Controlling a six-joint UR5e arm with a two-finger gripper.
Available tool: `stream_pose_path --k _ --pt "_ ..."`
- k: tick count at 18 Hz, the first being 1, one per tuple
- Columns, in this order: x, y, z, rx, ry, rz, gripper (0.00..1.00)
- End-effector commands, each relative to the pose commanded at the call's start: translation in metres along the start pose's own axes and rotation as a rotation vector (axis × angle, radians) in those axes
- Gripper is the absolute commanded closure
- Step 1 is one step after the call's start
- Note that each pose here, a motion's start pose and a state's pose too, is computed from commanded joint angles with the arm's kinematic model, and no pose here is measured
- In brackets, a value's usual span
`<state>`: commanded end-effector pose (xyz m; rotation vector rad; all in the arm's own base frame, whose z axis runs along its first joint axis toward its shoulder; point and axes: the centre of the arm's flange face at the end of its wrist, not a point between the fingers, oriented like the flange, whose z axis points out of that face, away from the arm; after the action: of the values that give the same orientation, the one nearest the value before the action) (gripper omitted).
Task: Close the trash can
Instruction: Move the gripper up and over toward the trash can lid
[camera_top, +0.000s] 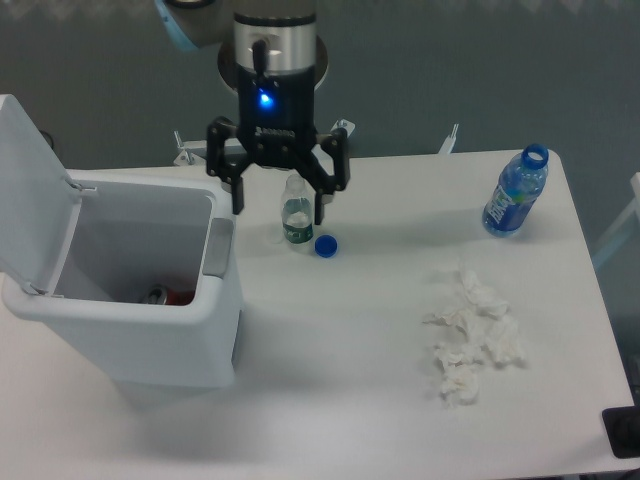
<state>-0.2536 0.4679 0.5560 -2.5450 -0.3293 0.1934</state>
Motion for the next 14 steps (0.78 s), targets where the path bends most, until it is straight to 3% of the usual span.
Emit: stream_pose_path --k 4,8,14 --pt "0.023 -0.004 -0.019 0.039 0.020 -0.038 0.00" --pt "0.052 -0.011 -0.036 0.099 0.121 -0.093 0.00" --pt "0.086 -0.014 -0.078 0.187 0.215 -0.076 0.00"
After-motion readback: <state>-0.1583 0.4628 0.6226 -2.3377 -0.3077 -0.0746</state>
